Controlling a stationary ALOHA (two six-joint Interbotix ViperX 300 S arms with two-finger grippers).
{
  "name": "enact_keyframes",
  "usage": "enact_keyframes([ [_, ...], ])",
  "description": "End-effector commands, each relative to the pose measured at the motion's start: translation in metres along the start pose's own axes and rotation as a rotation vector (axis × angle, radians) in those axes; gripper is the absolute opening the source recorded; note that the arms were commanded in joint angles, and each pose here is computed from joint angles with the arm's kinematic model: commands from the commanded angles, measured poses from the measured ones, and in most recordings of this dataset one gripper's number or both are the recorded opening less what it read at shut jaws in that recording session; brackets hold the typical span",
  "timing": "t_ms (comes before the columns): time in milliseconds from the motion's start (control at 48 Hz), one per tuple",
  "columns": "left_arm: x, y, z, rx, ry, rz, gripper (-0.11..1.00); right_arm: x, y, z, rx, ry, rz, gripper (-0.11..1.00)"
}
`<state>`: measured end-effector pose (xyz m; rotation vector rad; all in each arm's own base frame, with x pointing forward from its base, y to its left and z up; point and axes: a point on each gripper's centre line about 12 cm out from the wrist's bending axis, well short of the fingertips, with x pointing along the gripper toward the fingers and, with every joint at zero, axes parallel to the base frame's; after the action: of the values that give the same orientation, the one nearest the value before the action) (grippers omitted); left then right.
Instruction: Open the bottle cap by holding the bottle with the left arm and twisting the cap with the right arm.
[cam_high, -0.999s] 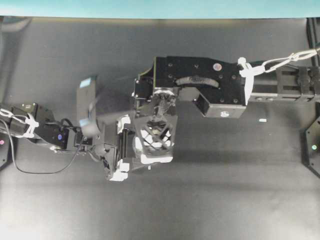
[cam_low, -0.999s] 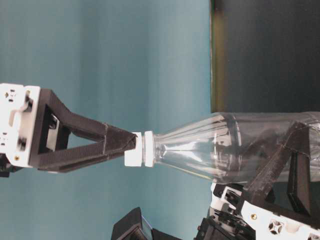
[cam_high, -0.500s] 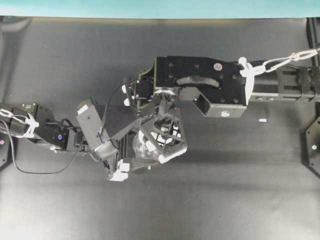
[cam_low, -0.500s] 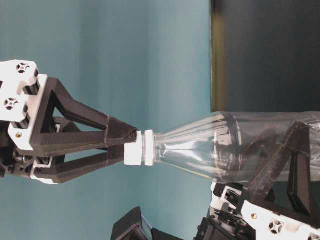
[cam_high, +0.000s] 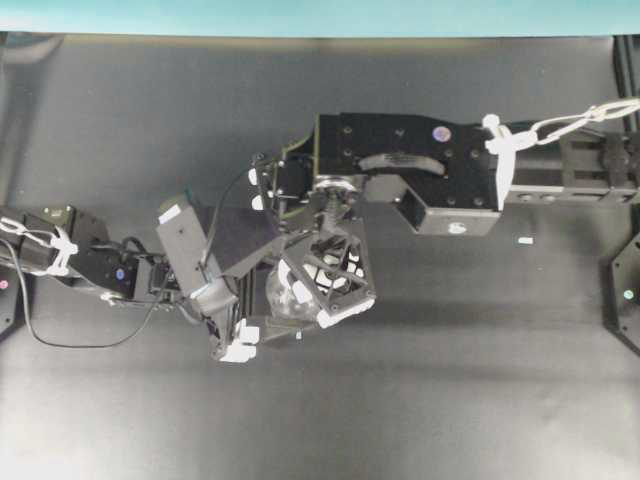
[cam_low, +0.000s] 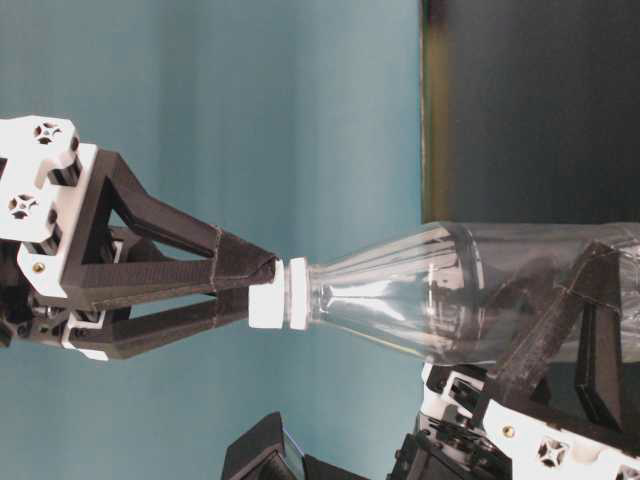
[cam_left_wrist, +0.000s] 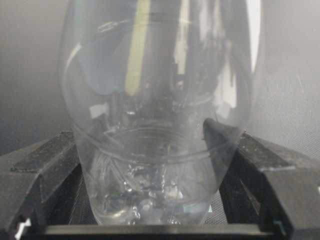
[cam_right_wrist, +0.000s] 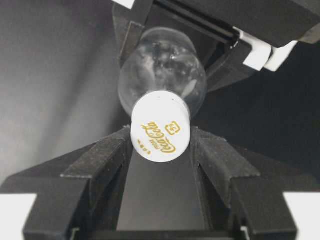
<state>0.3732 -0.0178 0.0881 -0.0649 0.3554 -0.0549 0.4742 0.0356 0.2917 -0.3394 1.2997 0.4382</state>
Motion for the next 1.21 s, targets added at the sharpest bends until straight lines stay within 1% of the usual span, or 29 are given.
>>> enact_keyframes([
  [0,0.002,-0.002,0.001,0.001,0.004,-0.006,0.81,0.0,0.003,0.0,0.013,-0.001,-0.001,0.39],
  [104,0.002,-0.003,0.001,0.002,0.004,-0.007,0.81,0.0,0.003,0.0,0.026,-0.008,-0.007,0.64],
  [146,0.002,-0.002,0.001,0.001,0.004,-0.006,0.81,-0.001,0.003,0.0,0.037,-0.013,-0.01,0.73],
  [167,0.002,-0.002,0.001,0.001,0.004,-0.006,0.81,-0.003,0.004,0.0,0.041,-0.016,-0.011,0.76],
  [229,0.002,-0.002,0.001,0.001,0.005,-0.006,0.81,-0.007,0.004,0.0,0.061,-0.021,-0.018,0.79],
  [312,0.002,-0.002,0.001,0.001,0.005,-0.006,0.81,-0.016,0.003,-0.003,0.094,-0.026,-0.042,0.78],
  [396,0.002,-0.002,0.001,0.001,0.007,-0.006,0.81,-0.025,0.005,-0.005,0.152,-0.028,-0.048,0.78],
  [437,0.002,-0.001,0.0,0.0,0.01,-0.004,0.81,-0.03,0.006,-0.006,0.196,-0.03,-0.048,0.78],
  [479,0.002,-0.002,0.0,-0.001,0.013,-0.005,0.81,-0.036,0.008,-0.008,0.261,-0.031,-0.045,0.78],
  [666,0.001,-0.002,0.0,0.0,0.019,-0.004,0.81,-0.056,0.017,-0.009,0.496,0.003,-0.031,0.78],
  [687,0.001,-0.002,0.0,0.0,0.019,-0.004,0.81,-0.058,0.017,-0.008,0.528,0.001,-0.03,0.78],
  [708,0.002,-0.002,0.0,0.0,0.019,-0.004,0.81,-0.062,0.017,-0.007,0.576,0.0,-0.03,0.78],
  [812,0.002,-0.002,-0.001,0.0,0.02,-0.004,0.81,-0.069,0.015,0.001,0.752,-0.032,-0.031,0.78],
  [1020,0.002,-0.002,0.0,0.0,0.017,-0.004,0.81,-0.072,0.009,0.017,1.073,-0.086,-0.021,0.78],
  [1082,0.002,-0.002,0.0,0.0,0.019,-0.004,0.81,-0.07,0.009,0.02,1.142,-0.086,-0.016,0.78],
  [1166,0.002,-0.002,0.0,0.0,0.017,-0.004,0.81,-0.063,0.007,0.021,1.208,-0.07,-0.018,0.78],
  [1187,0.002,-0.002,0.0,0.0,0.019,-0.004,0.81,-0.061,0.008,0.021,1.216,-0.064,-0.018,0.78],
])
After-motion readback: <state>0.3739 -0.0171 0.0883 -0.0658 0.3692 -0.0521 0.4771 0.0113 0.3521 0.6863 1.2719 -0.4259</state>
